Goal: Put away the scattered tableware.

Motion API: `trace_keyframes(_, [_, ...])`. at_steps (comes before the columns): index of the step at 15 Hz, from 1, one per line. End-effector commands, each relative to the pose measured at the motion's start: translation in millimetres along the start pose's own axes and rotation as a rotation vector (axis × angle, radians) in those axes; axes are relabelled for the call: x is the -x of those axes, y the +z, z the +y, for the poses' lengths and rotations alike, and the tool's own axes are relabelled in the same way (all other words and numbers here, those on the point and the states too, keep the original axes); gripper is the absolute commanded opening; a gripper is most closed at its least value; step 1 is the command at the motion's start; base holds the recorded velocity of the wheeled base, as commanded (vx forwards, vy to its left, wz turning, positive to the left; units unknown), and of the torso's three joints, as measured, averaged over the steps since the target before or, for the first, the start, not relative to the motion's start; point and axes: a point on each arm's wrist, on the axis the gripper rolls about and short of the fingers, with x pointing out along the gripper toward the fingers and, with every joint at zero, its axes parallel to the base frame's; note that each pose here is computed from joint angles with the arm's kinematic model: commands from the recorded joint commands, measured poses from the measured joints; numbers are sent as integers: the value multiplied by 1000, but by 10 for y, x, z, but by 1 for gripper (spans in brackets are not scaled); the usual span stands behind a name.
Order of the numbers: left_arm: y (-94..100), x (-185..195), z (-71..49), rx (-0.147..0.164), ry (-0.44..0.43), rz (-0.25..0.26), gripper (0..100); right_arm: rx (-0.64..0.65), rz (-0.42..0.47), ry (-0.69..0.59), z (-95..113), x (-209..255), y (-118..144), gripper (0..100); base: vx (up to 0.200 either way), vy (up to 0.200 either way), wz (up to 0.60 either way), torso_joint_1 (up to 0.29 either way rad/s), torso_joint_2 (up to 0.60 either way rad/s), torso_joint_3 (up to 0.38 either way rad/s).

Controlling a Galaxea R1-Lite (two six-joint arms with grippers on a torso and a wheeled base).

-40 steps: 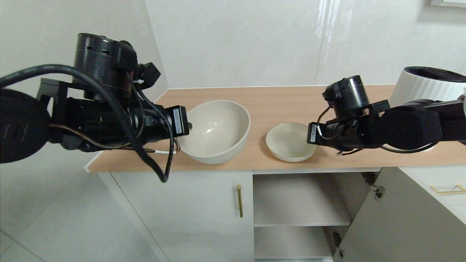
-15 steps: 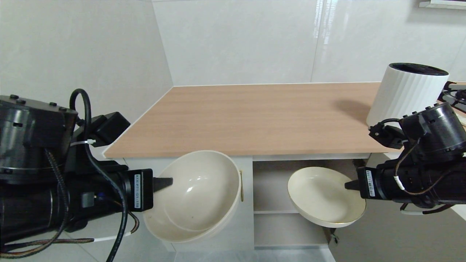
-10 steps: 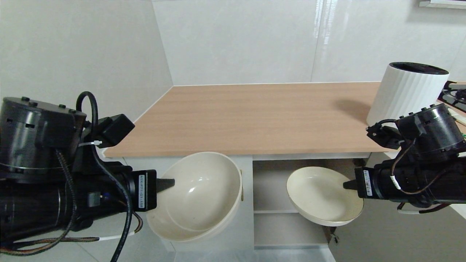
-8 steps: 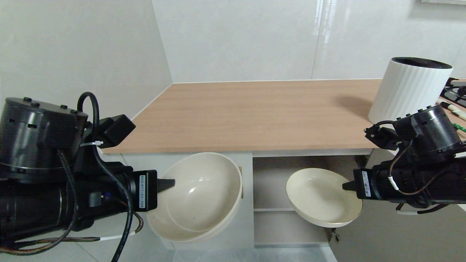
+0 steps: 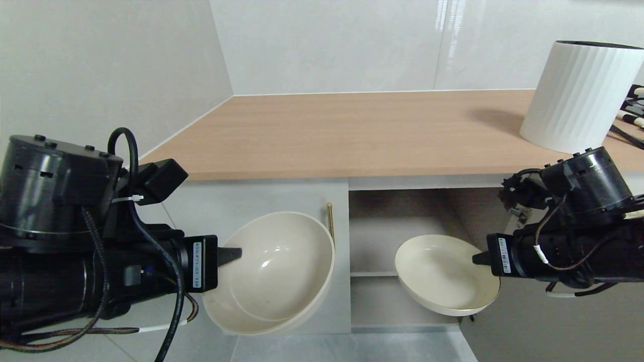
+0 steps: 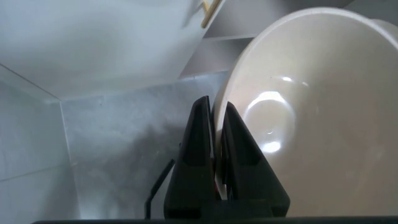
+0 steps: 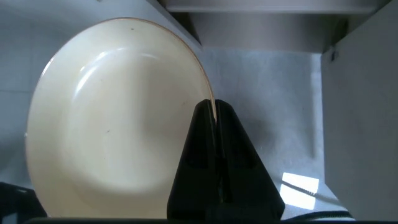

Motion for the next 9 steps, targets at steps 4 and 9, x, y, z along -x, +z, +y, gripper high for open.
trace_keyframes(4, [-2, -6, 0, 0, 1, 2, 0, 0, -7, 2, -5, -68, -19, 0, 0, 0, 0, -126, 450, 327])
trace_keyframes(9, [-5, -25, 1, 0, 4, 8, 0, 13, -13, 3, -11, -81, -34, 0, 0, 0, 0, -49, 259, 198])
